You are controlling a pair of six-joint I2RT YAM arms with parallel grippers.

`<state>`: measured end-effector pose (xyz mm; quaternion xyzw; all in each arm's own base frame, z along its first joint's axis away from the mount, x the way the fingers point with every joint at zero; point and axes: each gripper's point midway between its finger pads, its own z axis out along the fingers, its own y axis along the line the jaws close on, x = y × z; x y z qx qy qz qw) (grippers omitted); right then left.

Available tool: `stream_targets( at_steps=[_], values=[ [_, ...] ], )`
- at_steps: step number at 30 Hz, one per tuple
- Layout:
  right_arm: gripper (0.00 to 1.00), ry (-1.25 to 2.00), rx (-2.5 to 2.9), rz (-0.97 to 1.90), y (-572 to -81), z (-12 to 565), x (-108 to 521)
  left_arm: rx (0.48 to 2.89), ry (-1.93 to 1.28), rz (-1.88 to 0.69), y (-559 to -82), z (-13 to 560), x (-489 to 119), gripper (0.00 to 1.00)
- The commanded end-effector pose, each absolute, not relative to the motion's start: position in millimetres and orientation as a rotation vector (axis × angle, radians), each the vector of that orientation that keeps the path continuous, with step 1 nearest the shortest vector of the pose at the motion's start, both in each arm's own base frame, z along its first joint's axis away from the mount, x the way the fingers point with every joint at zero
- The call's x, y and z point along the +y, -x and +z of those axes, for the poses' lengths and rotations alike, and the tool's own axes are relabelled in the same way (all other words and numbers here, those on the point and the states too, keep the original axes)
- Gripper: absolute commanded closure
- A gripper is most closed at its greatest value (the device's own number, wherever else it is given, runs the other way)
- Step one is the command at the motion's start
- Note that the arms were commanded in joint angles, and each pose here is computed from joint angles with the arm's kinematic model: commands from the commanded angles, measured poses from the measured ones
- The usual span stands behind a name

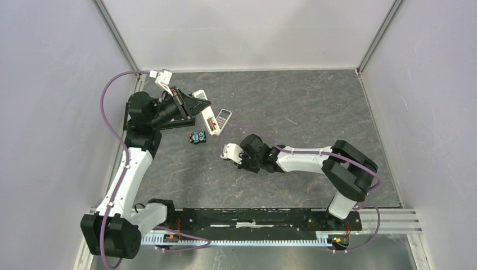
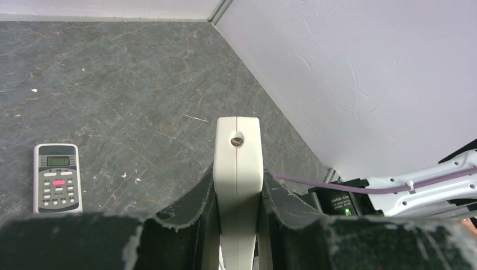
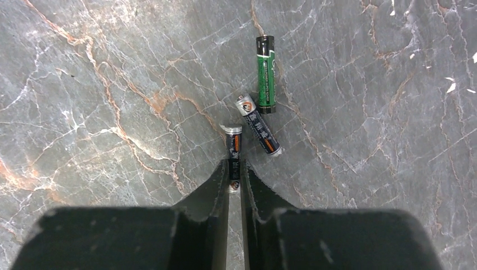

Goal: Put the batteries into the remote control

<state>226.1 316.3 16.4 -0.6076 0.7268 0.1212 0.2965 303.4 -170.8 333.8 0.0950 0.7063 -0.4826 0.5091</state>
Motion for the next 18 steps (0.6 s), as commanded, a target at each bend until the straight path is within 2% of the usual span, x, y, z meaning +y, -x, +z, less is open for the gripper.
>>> stream_targets(
  at_steps=[1, 4, 14, 18],
  values=[
    [0.90, 1.694, 1.995, 0.203, -216, -7, 287, 1.608, -0.280, -1.079, -302, 356, -164, 0.98],
    [1.00, 1.663, 1.997, 0.119, -222, -2, 280, 1.617, -0.267, -1.078, -303, 353, -164, 0.98],
    [1.00, 1.377, 1.866, 0.333, -215, 75, 293, 1.594, -0.090, -0.943, -309, 346, -140, 0.98],
    [1.00, 1.233, 1.850, 0.420, -214, 110, 297, 1.646, -0.004, -1.039, -310, 323, -146, 0.98]
  ],
)
